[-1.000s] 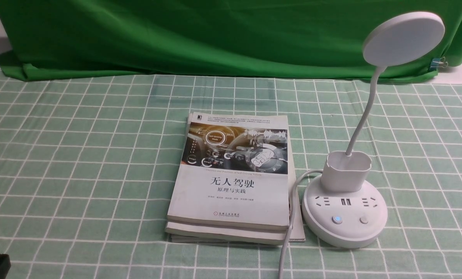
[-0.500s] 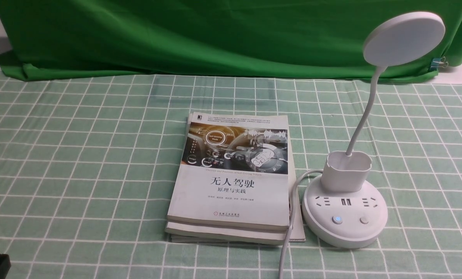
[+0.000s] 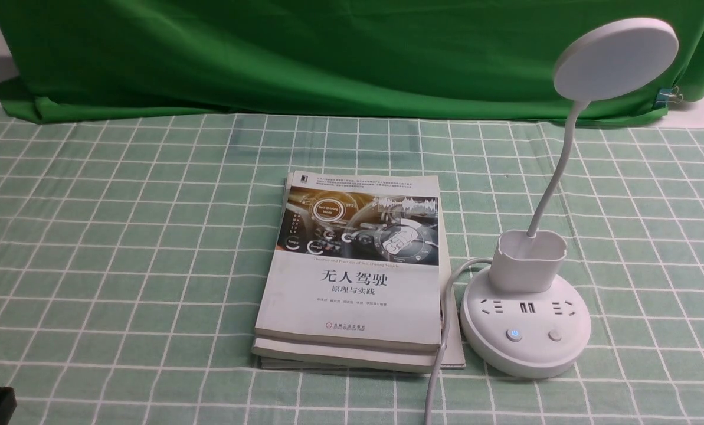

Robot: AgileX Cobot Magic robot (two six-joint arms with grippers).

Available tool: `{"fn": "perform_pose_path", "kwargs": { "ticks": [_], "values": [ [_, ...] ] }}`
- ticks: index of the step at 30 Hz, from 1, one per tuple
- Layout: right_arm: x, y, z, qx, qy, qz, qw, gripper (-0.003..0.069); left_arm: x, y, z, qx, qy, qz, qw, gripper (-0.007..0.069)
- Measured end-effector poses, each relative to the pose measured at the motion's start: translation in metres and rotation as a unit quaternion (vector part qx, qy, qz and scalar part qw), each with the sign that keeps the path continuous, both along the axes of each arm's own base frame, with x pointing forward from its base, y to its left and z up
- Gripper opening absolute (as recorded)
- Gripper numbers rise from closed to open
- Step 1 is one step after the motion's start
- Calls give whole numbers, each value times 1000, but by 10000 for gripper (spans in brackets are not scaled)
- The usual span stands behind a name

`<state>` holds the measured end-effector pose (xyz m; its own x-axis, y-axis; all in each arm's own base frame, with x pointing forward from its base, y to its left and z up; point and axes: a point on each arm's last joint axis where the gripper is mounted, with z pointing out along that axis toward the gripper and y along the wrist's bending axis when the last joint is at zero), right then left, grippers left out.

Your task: Turn off the desk lamp on the blue coffee tablecloth by hand.

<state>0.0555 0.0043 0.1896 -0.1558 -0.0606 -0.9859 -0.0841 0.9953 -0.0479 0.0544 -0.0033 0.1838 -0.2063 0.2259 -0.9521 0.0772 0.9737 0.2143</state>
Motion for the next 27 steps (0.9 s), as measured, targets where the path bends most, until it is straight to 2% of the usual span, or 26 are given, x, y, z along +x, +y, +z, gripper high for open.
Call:
{"fn": "perform_pose_path", "kwargs": {
  "ticks": [27],
  "values": [
    [0, 0, 0, 0, 1, 0, 1000, 146, 0, 0, 0, 0, 0, 0, 1000, 0]
  ]
}}
